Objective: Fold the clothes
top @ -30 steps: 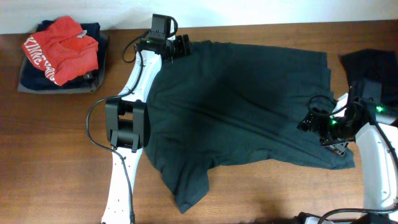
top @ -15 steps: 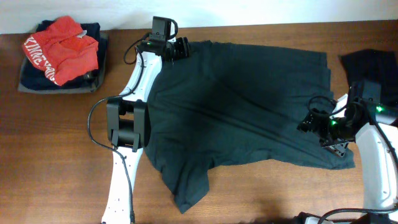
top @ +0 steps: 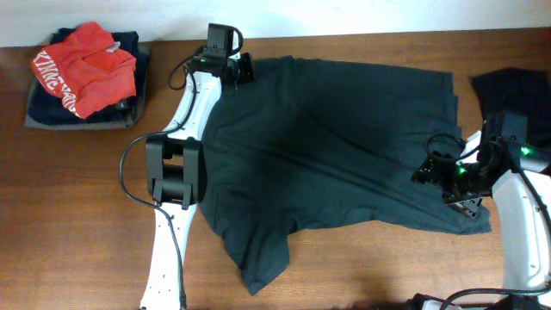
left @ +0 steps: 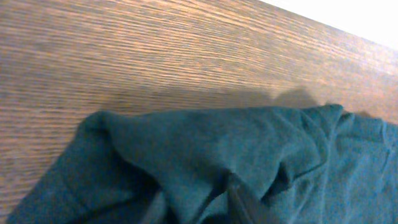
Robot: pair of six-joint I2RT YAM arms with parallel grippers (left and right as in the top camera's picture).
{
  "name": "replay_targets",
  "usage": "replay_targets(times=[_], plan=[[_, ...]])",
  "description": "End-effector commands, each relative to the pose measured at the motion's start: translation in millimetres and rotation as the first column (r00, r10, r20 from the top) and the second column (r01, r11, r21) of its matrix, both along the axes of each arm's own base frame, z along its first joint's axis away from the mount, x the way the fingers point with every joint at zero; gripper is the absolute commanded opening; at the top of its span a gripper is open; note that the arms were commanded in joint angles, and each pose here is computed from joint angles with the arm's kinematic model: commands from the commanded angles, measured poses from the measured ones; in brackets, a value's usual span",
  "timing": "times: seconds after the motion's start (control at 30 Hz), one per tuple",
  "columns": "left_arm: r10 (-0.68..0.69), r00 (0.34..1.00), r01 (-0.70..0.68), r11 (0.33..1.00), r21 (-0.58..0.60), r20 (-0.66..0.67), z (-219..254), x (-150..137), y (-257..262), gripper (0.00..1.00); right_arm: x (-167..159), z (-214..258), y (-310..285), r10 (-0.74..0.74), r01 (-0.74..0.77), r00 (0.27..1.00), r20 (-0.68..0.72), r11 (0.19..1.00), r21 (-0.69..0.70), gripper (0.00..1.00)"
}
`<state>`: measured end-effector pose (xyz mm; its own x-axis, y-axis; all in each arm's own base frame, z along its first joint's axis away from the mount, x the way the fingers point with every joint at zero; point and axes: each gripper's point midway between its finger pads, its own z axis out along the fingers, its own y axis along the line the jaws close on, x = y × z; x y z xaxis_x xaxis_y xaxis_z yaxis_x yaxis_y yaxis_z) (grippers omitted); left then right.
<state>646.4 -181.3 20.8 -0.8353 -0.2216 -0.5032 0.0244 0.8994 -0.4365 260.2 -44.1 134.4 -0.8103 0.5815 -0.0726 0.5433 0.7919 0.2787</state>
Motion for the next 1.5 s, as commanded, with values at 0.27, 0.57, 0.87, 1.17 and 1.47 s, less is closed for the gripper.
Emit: replay_targets(times=[0.27,0.57,0.87,1.17,1.47], plan=[[0.000,1.000,0.000,1.000,-0.003,0.008,8.1,4.7,5.2,0.01,-0.6,-1.1,-7.0,0.010,-0.011,1.000,-0.013,0.998,-0.056,0.83],[-0.008,0.999,0.008,1.000,-0.001,0.037,47.4,5.8,5.1,0.00,0.1,-1.0,-7.2,0.010,-0.011,1.000,-0.010,0.998,-0.057,0.82],[-0.006,0.996,0.007,1.000,-0.005,0.084,73.4,11.1,8.7,0.02,0.1,-1.0,-7.1,0.010,-0.011,1.000,-0.010,0.998,-0.056,0.82],[0.065,0.992,-0.075,0.993,0.088,0.106,70.0,18.6,31.8,0.02,-0.2,-1.1,-7.0,0.010,-0.011,1.000,-0.011,0.998,-0.055,0.82],[0.053,0.991,-0.068,0.990,0.123,0.121,69.2,20.0,35.3,0.96,-0.2,-1.1,-7.0,0.010,-0.011,1.000,-0.011,0.998,-0.055,0.82]])
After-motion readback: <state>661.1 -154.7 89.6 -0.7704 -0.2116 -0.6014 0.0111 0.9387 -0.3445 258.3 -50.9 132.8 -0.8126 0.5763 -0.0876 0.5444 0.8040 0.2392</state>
